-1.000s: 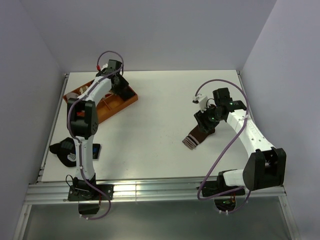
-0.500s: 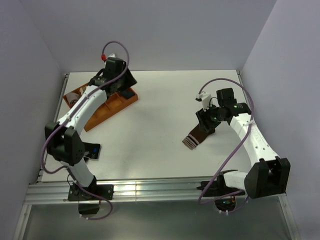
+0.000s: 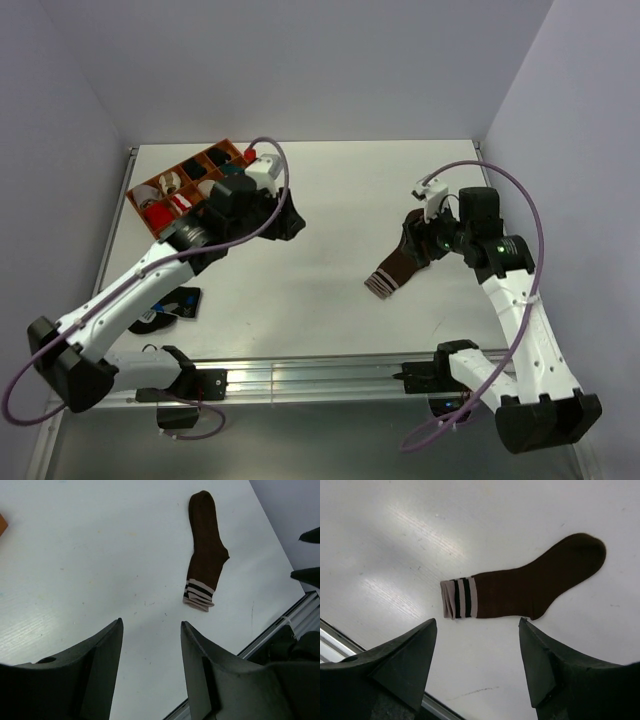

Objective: Roll the socks
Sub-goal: Reset both arms

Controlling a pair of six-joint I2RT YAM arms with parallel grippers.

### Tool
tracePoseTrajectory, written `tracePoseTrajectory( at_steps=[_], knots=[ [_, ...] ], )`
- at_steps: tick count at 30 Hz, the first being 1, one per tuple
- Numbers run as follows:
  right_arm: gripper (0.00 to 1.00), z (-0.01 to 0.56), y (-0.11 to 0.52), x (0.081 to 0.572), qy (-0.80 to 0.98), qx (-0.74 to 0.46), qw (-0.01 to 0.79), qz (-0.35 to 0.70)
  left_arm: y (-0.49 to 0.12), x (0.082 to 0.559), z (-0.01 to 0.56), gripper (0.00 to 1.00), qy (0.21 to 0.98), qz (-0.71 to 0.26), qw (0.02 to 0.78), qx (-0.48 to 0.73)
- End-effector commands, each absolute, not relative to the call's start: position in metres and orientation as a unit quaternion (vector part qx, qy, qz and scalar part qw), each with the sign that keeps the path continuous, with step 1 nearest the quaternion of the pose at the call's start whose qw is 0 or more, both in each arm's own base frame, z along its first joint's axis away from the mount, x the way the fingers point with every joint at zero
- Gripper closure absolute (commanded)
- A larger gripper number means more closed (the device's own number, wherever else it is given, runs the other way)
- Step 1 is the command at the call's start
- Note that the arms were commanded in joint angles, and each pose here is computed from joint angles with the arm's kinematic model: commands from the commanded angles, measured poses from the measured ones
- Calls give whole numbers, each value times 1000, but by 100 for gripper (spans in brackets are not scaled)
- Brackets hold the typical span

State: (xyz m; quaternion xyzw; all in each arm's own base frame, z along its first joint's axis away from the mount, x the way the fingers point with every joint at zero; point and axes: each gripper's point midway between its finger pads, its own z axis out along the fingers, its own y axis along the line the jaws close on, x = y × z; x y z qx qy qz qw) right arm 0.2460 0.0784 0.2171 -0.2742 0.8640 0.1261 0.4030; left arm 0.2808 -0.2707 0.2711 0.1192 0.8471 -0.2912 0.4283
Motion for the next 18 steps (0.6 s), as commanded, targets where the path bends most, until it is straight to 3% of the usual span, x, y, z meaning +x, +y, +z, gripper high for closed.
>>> tracePoseTrajectory(
  at_steps=[1,18],
  knots=[
    [25,243,78,249,843,-253,458,122,-270,273,297,45,793,-319,489,170],
    [21,234,82,255,838,-216,481,139,-271,266,274,45,798,-315,472,200]
  ],
)
